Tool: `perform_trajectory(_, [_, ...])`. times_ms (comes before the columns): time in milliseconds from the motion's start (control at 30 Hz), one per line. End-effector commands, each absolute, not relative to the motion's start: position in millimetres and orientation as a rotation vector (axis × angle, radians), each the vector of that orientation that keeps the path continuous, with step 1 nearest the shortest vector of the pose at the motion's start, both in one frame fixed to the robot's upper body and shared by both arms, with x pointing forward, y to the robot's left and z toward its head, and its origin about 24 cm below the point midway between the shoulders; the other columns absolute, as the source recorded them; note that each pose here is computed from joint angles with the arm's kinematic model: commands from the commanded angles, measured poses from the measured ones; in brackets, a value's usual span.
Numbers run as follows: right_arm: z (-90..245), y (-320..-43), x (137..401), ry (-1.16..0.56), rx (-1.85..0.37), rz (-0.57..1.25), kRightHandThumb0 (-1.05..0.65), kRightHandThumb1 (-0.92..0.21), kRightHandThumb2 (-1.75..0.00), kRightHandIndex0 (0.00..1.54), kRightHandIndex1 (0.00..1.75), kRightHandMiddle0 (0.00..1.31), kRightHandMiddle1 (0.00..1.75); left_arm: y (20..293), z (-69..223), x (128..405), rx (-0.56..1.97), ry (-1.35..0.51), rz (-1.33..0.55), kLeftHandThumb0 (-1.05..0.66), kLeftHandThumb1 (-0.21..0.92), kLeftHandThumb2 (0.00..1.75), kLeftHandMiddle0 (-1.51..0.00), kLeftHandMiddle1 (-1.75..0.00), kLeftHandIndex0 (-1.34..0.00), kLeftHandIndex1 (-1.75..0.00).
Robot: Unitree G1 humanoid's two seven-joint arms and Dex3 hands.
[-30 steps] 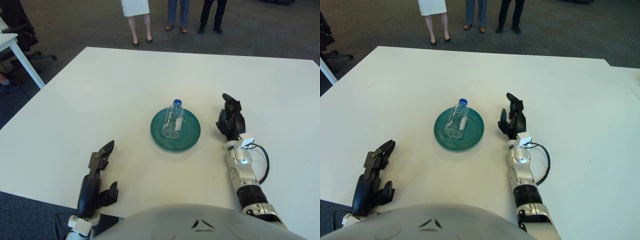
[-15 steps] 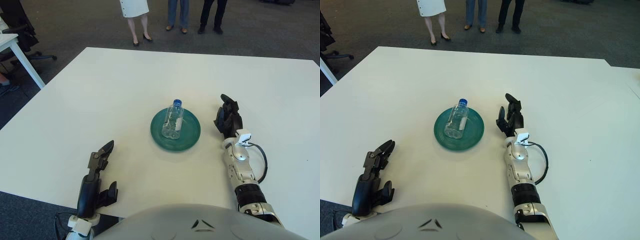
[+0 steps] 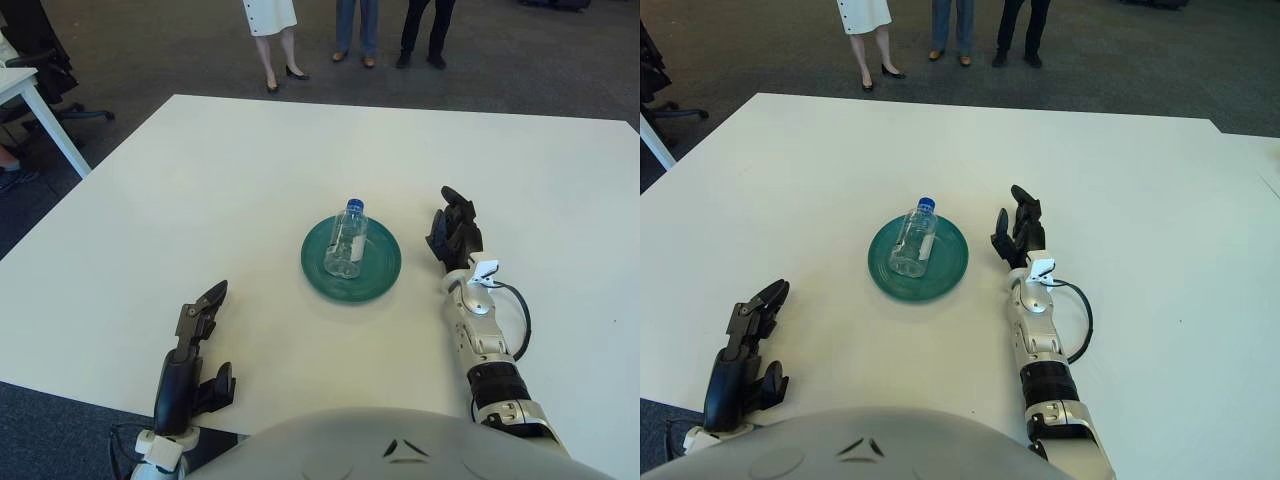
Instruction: Put the bottle into the plate.
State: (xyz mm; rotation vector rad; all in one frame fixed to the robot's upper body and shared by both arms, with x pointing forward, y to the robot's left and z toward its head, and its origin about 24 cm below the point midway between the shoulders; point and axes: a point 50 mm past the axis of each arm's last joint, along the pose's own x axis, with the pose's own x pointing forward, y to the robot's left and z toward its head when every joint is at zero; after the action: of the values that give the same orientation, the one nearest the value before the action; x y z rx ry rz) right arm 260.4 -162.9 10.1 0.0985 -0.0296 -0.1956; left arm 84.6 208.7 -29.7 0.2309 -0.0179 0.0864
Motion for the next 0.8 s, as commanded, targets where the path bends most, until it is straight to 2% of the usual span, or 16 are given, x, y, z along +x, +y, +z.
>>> perform_trajectory(0, [-1,-159,264,0.118,0.100,-0.261,-0.69,-0.92,-0.76,0.31,0.01,0.00,0.60,174,0,279,0.071,0.067,-0.004,-0.73,0.92,0.82,-0.33,0.00,0.00,-0.71])
perform_trajectory(533, [-8,-158,261,0.131,0.097,-0.256,-0.67,-0.92,-0.74,0.35,0.02,0.00,0.63,166,-1,294,0.112,0.094,-0.015,-0.73,0.92,0.83,-0.34,0.00,0.00,-0.71])
perform_trajectory(767, [-13,-157,260,0.152,0.101,-0.254,-0.66,-0.92,-0.73,0.40,0.03,0.00,0.67,155,19,305,0.109,0.000,-0.035,-0.72,0.92,0.81,-0.37,-0.01,0.00,-0.77])
